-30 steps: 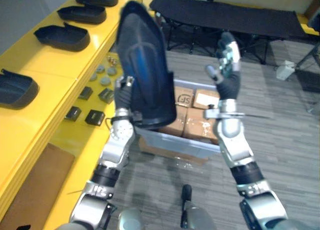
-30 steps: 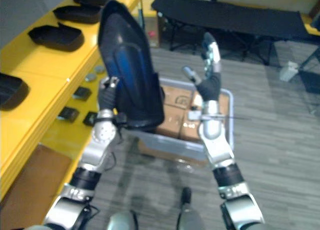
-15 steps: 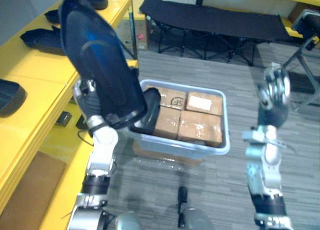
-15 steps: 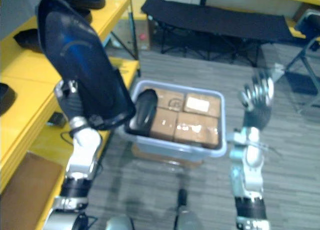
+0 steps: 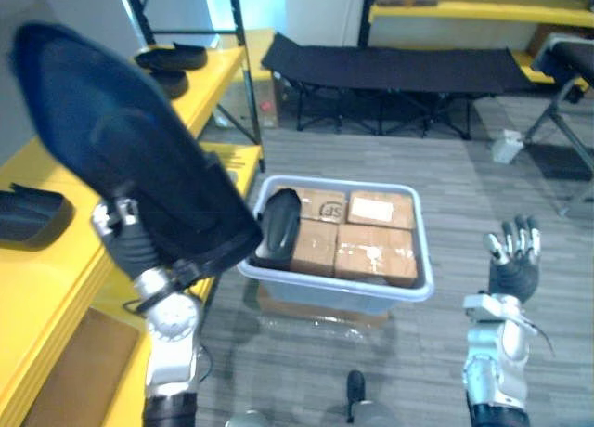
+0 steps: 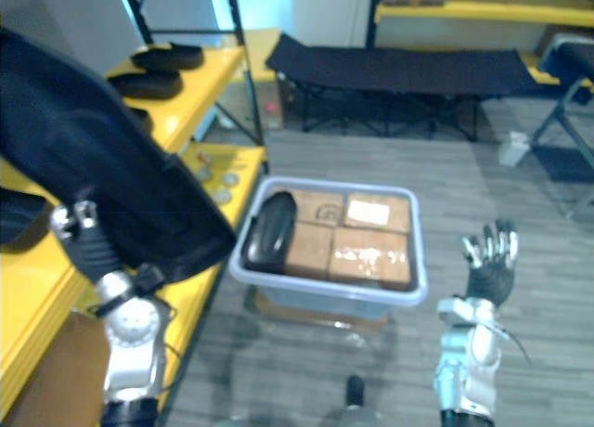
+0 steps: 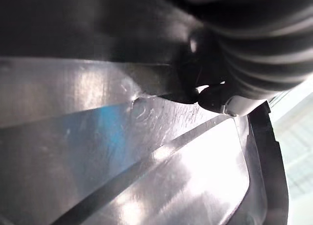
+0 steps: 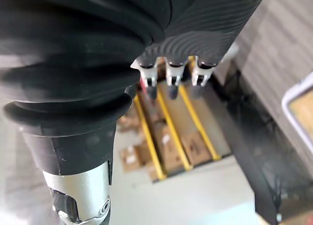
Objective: Walk over and take plastic housings, then place them on the shelf
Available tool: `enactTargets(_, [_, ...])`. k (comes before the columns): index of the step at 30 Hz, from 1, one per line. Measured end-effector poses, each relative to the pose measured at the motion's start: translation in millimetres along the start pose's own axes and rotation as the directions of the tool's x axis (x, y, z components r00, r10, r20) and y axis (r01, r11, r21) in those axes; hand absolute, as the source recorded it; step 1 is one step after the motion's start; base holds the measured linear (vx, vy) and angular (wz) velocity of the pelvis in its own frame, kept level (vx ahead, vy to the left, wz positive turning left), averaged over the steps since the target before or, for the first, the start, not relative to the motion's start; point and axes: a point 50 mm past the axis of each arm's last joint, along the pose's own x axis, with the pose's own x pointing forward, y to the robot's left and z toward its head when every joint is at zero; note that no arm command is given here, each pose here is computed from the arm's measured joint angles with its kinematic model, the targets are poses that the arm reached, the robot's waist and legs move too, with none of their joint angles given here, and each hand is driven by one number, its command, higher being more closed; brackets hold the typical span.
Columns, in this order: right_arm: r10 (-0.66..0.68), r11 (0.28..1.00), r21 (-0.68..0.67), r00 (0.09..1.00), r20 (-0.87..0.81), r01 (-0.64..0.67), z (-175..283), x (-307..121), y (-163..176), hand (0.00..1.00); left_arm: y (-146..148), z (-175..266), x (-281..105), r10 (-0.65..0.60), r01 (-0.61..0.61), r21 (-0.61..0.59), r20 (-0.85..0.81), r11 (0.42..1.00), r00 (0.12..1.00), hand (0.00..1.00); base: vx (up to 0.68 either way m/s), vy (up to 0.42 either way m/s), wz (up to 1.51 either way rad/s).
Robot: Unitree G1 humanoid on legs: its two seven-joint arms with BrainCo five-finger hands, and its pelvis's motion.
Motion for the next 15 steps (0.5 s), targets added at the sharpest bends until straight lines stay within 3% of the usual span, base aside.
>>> enactTargets(6, [0.031, 0.999, 0.035, 0.999, 0.017, -0.032, 0, 18, 19, 0.00, 37, 0, 2, 0.126, -0.126, 0.016, -0.002, 0.992, 0.992, 1.00, -0.04, 0.004, 0.35])
enactTargets(15, [0.049, 0.999, 0.015, 0.999, -0.001, -0.049, -6, 19, 36, 0.00, 45, 7, 4, 0.207, -0.205, -0.036, 0.048, 0.978, 0.977, 1.00, -0.03, 0.024, 0.11])
